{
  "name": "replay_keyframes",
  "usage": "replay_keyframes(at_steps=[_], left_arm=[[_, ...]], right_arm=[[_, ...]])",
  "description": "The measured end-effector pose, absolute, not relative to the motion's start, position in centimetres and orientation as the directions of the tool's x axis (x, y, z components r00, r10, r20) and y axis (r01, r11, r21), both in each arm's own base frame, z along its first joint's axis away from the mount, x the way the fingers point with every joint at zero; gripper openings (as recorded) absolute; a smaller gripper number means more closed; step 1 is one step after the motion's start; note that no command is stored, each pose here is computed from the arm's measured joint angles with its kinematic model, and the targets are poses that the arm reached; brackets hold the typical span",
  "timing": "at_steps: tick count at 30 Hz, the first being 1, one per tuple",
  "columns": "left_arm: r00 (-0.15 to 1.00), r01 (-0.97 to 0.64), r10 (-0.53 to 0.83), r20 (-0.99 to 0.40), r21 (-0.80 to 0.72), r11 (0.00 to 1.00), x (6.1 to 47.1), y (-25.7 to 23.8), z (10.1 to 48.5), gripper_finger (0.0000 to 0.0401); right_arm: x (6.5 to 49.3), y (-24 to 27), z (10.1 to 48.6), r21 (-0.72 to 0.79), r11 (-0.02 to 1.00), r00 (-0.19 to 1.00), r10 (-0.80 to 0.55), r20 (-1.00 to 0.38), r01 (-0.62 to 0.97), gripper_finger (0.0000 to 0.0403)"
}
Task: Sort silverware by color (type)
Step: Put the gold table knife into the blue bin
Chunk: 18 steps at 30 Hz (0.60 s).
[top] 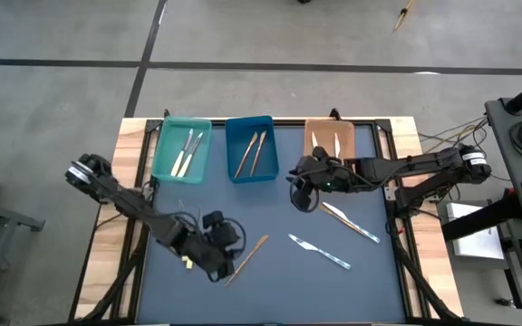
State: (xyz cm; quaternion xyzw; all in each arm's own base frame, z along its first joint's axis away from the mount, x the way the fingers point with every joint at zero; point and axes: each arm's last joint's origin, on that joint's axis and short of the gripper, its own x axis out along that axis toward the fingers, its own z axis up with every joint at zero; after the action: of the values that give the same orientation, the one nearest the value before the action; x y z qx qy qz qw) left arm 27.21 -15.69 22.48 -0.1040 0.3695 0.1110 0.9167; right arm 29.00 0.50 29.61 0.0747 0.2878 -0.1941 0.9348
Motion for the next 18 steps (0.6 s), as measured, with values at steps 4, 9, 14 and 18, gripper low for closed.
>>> replay_keyframes(at_steps=[4, 9, 14, 18], left_arm=[[0.677, -0.32, 0.123, -0.725, -0.139, 0.937, 27.8, -17.4, 20.9, 0.0153], [0.655, -0.344, 0.121, -0.746, -0.151, 0.927, 28.3, -19.3, 19.2, 0.0153], [0.646, -0.349, 0.162, -0.746, -0.1, 0.932, 28.9, -20.2, 17.7, 0.0153], [0.649, -0.383, 0.252, -0.718, -0.022, 0.924, 29.3, -20.1, 16.7, 0.0156]], right_arm=[[29.0, 0.6, 29.6, 0.024, 0.919, 0.761, -0.31, -0.57, 0.393, 0.0089], [29.0, 0.6, 29.6, 0.035, 0.928, 0.767, -0.284, -0.576, 0.37, 0.0089], [29.0, 0.6, 29.5, 0.035, 0.929, 0.766, -0.283, -0.577, 0.369, 0.0089], [28.9, 0.6, 29.3, 0.031, 0.929, 0.761, -0.282, -0.585, 0.369, 0.0089]])
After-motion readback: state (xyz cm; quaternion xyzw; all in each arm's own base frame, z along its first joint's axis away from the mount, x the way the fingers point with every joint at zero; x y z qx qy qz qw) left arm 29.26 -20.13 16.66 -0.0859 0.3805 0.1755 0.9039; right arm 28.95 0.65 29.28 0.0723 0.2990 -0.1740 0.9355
